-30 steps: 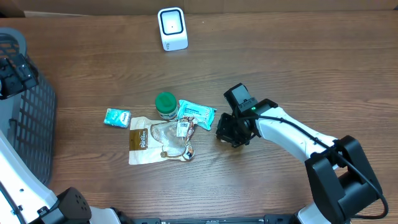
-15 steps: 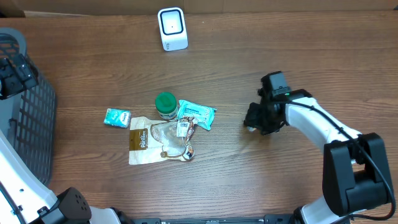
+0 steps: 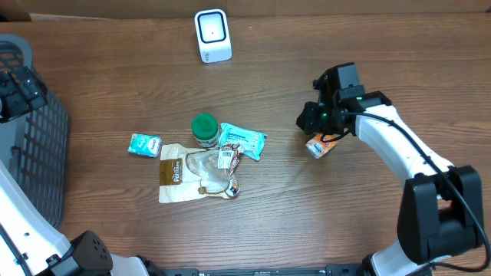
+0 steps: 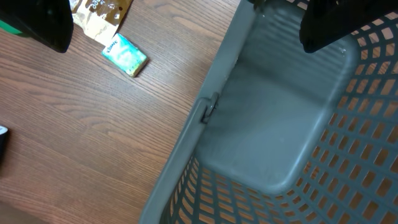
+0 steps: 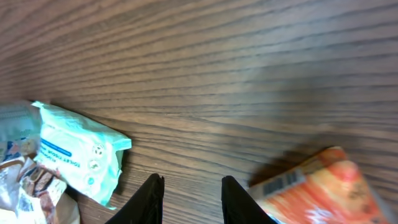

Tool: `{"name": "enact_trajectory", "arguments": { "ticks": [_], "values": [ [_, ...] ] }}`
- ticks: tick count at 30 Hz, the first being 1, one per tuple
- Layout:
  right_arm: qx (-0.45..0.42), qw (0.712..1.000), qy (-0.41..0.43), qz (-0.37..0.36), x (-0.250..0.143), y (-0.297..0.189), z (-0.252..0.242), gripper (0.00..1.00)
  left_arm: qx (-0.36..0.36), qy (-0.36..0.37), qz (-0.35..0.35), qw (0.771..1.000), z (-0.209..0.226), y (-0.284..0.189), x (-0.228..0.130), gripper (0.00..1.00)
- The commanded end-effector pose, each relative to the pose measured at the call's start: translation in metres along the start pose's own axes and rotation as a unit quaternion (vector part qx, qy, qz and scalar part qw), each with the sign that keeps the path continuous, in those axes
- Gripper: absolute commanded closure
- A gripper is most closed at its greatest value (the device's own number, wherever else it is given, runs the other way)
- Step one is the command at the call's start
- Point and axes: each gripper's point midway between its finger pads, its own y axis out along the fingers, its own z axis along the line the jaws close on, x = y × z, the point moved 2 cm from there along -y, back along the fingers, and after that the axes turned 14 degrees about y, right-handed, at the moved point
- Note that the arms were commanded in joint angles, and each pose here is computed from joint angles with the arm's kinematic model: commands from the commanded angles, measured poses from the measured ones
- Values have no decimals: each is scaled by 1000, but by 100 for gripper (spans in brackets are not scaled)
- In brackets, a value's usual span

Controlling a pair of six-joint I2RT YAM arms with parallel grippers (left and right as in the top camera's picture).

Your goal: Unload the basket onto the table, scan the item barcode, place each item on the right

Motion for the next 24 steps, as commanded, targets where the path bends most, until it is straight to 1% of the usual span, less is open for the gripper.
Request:
{"name": "enact_trajectory", "arguments": {
  "ticks": [1,5,17,20,24],
  "values": [
    [-15,999,17,30,-11,24,-3,72,3,5,-3,1000,2,-1,2,0],
    [-26,998,19,48,-18,35,-7,71,3,5,-3,1000,2,-1,2,1],
    [-76,993,33,83,-36,31,-27,71,3,5,-3,1000,2,-1,2,1],
    [-100,990,38,87,-40,29,-35,71,3,5,-3,1000,2,-1,2,1],
    [-152,982,69,82,-42,23,-54,71,3,5,-3,1000,2,-1,2,0]
  ]
}}
